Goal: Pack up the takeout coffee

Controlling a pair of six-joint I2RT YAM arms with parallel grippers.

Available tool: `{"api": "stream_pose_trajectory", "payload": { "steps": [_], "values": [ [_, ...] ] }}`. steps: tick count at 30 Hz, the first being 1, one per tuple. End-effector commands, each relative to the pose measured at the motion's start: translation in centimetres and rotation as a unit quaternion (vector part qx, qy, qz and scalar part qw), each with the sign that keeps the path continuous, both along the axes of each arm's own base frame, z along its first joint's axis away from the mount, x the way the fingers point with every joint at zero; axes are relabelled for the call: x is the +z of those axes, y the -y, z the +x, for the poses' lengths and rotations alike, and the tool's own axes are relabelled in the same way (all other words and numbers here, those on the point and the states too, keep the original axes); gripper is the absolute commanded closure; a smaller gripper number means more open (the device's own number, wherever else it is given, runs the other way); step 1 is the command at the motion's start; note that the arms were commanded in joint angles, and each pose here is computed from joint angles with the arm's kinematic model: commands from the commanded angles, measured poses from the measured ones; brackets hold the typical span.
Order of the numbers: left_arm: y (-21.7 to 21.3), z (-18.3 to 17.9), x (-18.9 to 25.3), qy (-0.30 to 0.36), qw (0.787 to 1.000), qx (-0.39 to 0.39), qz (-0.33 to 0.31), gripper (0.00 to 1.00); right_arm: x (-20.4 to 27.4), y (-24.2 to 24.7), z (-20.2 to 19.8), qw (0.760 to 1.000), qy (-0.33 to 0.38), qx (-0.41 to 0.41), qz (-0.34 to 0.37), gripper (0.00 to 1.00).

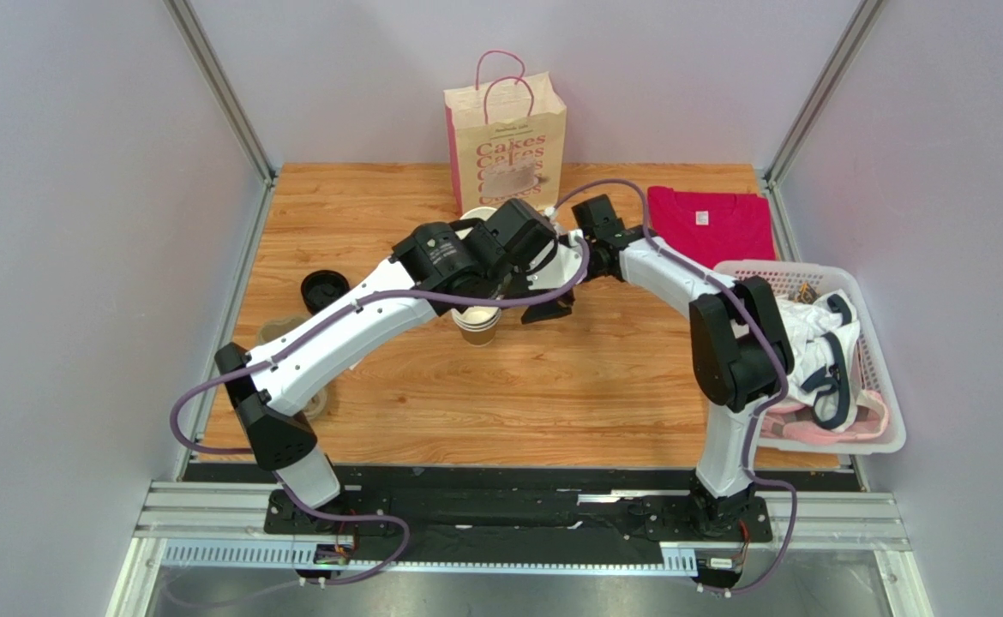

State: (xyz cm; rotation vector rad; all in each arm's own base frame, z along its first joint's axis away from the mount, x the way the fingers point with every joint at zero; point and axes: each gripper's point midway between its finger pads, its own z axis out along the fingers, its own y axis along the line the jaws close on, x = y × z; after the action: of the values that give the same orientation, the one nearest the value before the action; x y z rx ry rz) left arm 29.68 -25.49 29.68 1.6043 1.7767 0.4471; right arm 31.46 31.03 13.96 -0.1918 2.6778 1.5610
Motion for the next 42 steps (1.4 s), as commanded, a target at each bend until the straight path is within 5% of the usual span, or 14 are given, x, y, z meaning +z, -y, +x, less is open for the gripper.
{"api": "stream_pose_trajectory", "payload": {
  "steps": [1,9,17,36,42],
  "values": [
    [2.2,-2.0,1.3,0.008,0.998,-0.063,0.002,1.0,3.7,2.2,0.6,0.999,0.041,0.0,0.016,0.25],
    [8.2,-6.6,-5.5,-0.028,0.987,-0.151,0.045,1.0,5.1,9.9,2.9,0.996,0.044,-0.076,0.0,0.27],
    [10.1,-6.7,-12.3,-0.009,0.982,-0.159,0.103,1.0,6.2,16.8,3.5,0.984,0.086,-0.131,-0.08,0.27],
    [9.0,-7.0,-18.8,-0.029,0.983,-0.115,0.138,1.0,7.0,17.1,2.9,0.981,0.107,-0.134,-0.088,0.26],
    [8.5,-7.9,-16.9,-0.054,0.985,-0.112,0.123,0.6,7.2,17.1,2.9,0.982,0.109,-0.131,-0.084,0.26]
  ]
}}
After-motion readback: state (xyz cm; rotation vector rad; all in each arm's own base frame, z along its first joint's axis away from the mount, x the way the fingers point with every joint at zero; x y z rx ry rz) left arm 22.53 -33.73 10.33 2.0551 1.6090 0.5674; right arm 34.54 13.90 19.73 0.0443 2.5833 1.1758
